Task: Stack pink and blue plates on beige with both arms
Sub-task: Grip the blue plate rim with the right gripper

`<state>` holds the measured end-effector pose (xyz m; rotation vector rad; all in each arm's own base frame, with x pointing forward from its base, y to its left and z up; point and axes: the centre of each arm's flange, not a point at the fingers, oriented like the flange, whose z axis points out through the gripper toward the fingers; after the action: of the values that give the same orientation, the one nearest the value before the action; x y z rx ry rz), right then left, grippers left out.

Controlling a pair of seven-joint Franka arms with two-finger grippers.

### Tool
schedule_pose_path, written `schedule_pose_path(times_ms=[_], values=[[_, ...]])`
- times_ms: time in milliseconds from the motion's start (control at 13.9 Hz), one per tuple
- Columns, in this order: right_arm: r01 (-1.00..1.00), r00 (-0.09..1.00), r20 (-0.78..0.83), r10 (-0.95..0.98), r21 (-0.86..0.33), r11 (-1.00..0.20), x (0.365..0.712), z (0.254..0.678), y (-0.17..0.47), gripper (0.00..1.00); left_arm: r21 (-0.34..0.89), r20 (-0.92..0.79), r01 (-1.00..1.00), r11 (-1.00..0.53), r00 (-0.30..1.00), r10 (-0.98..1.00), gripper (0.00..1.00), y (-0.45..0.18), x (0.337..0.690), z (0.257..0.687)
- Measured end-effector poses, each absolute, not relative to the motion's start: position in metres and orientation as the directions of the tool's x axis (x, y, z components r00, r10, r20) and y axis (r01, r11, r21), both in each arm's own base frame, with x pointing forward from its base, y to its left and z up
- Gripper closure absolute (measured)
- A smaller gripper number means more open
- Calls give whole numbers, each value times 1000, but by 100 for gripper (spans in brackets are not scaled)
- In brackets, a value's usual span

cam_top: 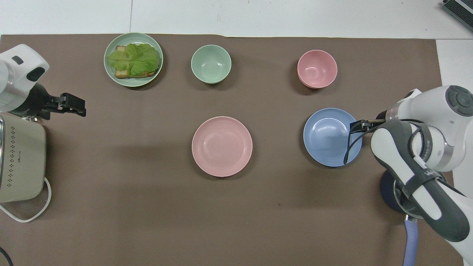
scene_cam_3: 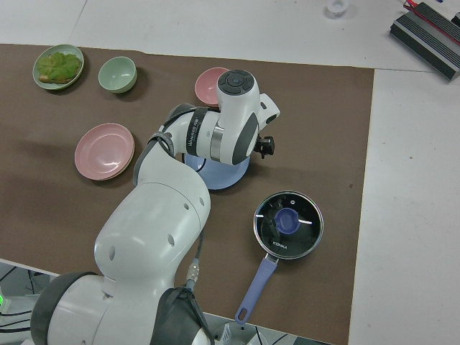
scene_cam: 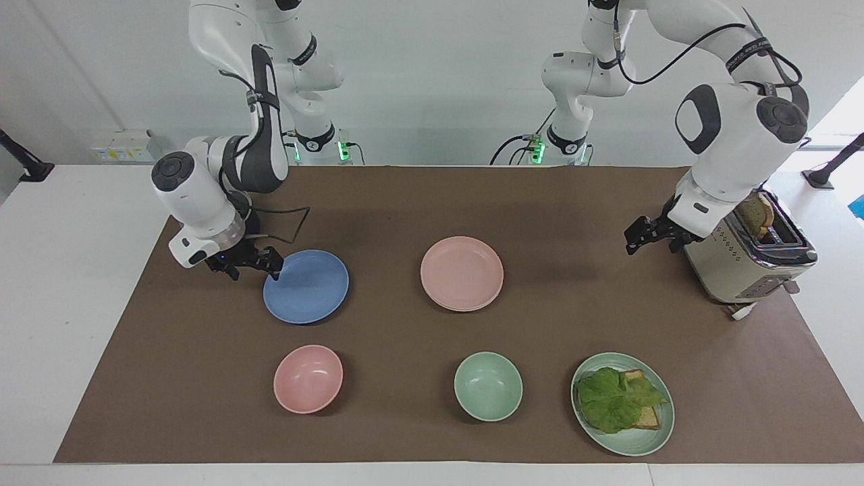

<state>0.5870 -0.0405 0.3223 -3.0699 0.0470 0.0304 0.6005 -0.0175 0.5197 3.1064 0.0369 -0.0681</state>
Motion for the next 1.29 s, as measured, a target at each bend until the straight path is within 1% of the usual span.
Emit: schedule_pose_path(times_ms=[215,287,358,430,502,574,645,932,1075,1147,1291], values=[[-20,999,-32,-17,-90,-996,588,307,-41,0,35,-54,29,-999,998,28,0,-2,593,545],[-16,1000,-26,-14,-88,-996,589,304,-42,6,37,-57,28,-999,998,26,0,1,590,554],[-10,1000,-23,-8,-87,-996,589,301,-44,6,34,-61,28,-999,998,26,0,3,587,563],[-7,1000,-22,-5,-86,-996,590,298,-45,12,23,-66,26,-999,998,24,0,5,584,569],[-7,1000,-24,-5,-85,-996,590,296,-46,25,11,-68,21,-1000,997,20,0,7,583,574],[-7,1000,-25,-5,-85,-996,590,295,-46,36,7,-67,18,-1000,998,17,0,7,582,577],[-7,1000,-25,-5,-85,-996,590,295,-46,50,7,-67,16,-1000,998,16,0,8,581,579],[5,999,-44,9,-94,-996,590,302,-45,91,8,-66,19,-1000,998,18,0,11,580,582],[13,997,-74,21,-106,-994,593,321,-44,91,8,-67,20,-1000,998,19,0,11,580,582],[17,996,-88,27,-112,-994,596,332,-42,94,8,-67,19,-1000,998,18,0,11,580,582],[27,995,-94,38,-121,-992,597,358,-39,95,8,-67,18,-1000,998,17,0,10,579,582]])
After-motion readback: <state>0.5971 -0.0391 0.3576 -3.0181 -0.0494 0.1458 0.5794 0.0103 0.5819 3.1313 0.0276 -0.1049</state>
